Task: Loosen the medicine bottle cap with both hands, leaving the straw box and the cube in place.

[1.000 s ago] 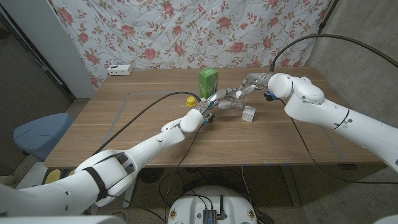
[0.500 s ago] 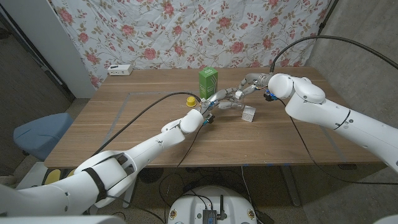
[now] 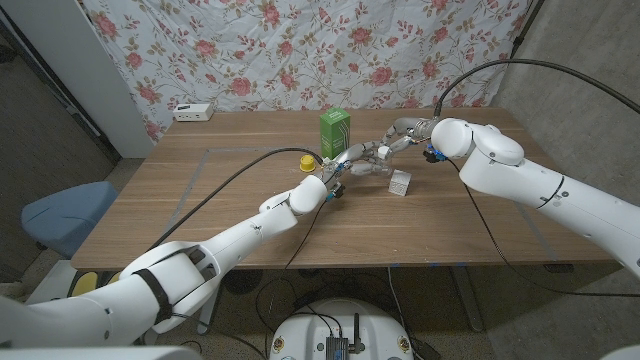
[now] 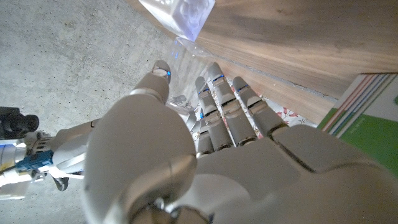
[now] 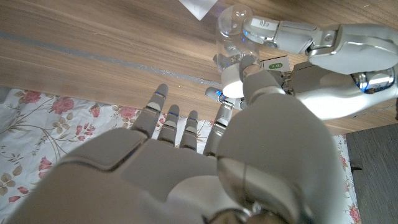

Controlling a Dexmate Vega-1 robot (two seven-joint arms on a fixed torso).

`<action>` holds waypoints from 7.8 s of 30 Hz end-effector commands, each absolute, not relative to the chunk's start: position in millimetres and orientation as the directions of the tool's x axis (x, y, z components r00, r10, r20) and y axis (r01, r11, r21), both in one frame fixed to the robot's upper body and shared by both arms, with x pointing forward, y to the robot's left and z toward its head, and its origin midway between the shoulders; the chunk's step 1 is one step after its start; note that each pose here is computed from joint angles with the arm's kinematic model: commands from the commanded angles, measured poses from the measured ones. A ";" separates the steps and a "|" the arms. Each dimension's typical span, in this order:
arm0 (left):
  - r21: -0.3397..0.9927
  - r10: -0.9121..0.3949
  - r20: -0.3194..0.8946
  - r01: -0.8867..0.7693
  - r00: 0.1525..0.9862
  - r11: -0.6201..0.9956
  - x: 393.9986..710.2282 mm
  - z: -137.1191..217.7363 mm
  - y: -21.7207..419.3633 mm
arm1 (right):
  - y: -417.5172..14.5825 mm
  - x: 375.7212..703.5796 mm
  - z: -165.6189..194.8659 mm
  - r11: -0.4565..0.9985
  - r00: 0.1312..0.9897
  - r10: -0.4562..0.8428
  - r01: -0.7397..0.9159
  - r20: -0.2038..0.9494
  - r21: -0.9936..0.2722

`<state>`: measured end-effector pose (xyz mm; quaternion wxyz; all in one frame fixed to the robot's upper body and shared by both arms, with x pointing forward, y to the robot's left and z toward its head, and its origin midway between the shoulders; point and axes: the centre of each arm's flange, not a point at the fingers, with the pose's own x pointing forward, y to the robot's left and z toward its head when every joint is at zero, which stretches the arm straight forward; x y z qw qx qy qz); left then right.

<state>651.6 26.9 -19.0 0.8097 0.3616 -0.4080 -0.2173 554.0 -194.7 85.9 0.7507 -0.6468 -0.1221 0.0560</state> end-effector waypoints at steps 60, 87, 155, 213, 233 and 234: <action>0.767 -0.648 0.501 0.053 0.574 0.640 658.1 -14.6 22.8 | -208.3 557.5 95.8 0.253 0.944 0.325 -0.026 0.060 -0.967; 0.799 -0.657 0.509 -0.020 0.556 0.601 647.6 -4.6 22.9 | -219.3 535.6 108.4 0.243 0.962 0.261 0.010 0.075 -0.970; 0.821 -0.662 0.502 -0.067 0.557 0.567 641.5 -3.0 26.0 | -168.7 534.6 110.9 -0.061 0.986 0.153 0.072 0.062 -0.996; 0.822 -0.667 0.497 -0.057 0.555 0.566 644.0 -3.6 25.9 | -168.7 544.1 99.0 -0.082 0.990 0.103 0.110 0.101 -0.991; 0.823 -0.668 0.496 -0.054 0.554 0.566 645.8 -2.3 25.7 | -173.1 547.7 98.9 -0.059 0.982 0.144 0.130 0.121 -0.990; 0.823 -0.669 0.496 -0.055 0.554 0.565 645.8 -2.2 25.7 | -173.7 547.7 99.1 -0.054 0.981 0.151 0.130 0.120 -0.990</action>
